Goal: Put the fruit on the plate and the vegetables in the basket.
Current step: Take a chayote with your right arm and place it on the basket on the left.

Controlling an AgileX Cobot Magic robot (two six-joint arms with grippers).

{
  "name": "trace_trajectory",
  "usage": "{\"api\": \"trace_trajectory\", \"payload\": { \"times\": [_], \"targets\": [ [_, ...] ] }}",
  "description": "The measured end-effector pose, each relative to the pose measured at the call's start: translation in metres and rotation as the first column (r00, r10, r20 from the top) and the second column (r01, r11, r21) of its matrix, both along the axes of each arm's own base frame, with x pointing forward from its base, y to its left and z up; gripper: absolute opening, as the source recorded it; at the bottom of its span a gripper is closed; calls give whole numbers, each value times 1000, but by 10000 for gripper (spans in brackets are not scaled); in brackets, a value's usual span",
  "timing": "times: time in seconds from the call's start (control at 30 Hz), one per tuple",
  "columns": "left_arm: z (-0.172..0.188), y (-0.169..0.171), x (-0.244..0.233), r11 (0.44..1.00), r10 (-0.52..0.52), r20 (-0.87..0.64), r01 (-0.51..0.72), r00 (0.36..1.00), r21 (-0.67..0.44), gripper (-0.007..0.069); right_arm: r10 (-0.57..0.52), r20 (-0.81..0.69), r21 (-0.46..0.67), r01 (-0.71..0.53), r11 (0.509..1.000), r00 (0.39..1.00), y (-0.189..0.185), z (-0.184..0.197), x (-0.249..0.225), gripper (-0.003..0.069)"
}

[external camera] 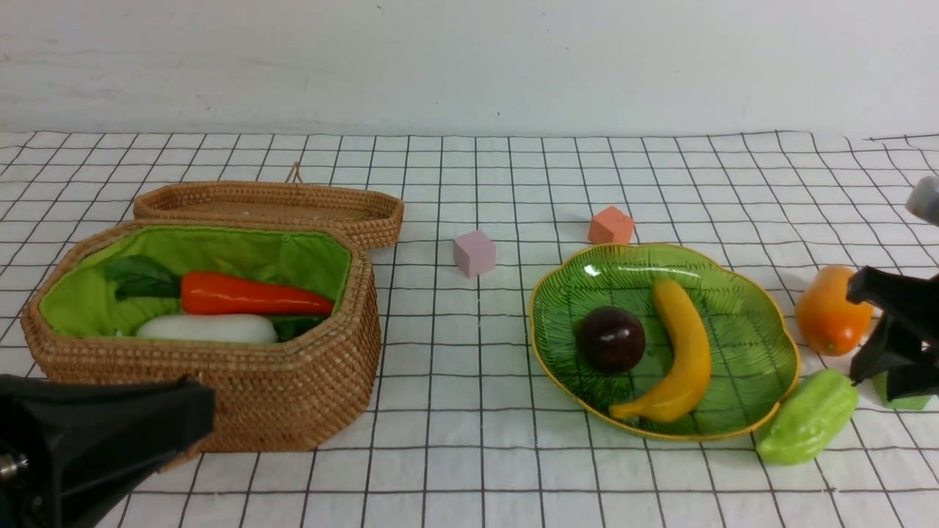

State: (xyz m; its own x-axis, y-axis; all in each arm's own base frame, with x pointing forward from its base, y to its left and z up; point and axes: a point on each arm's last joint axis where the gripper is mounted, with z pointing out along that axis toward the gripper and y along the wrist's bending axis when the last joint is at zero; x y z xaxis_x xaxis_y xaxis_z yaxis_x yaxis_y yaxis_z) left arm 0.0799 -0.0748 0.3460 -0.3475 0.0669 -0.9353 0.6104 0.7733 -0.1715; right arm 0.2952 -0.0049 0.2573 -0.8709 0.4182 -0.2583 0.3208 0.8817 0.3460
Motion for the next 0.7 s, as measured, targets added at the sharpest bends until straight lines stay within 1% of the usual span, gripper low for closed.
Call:
{"api": "trace_trajectory", "payload": {
  "times": [0.03,0.1,0.13,0.2,0.23,0.27,0.3,0.37,0.47,0.63,0.7],
  "targets": [
    [0,1,-1,1000,-1,6,1,1000,-3,-13,-19,3,0,19,1000,1000,-1,-5,5,310],
    [1,1,-1,1000,-3,12,3,1000,-6,-13,-85,19,0,85,996,996,-6,-18,17,376],
    [1,1,-1,1000,-3,12,3,1000,-6,-13,-96,19,1,96,995,995,-6,-20,19,388],
    [0,1,-1,1000,-4,12,4,1000,-3,-13,-149,16,-4,149,989,989,-10,-32,27,468],
    [0,1,-1,1000,-4,12,4,1000,-2,-13,-162,13,-13,162,987,987,-12,-40,31,507],
    [0,1,-1,1000,-4,12,4,1000,-2,-13,-163,13,-15,163,986,987,-12,-41,32,512],
    [0,1,-1,1000,-4,12,4,1000,-1,-13,-172,4,-20,172,985,985,-13,-48,36,552],
    [0,1,-1,1000,-3,10,3,1000,2,-13,-180,-5,-27,180,983,984,-15,-60,41,591],
    [0,1,-1,1000,-2,9,2,1000,3,-13,-188,-19,-31,187,982,982,-16,-72,45,602],
    [-1,1,-1,1000,-2,7,2,1000,5,-13,-189,-60,-34,187,982,980,-16,-86,48,580],
    [-1,1,-1,1000,-2,7,2,1000,4,-13,-180,-101,-38,177,983,979,-16,-93,47,566]
  ]
}}
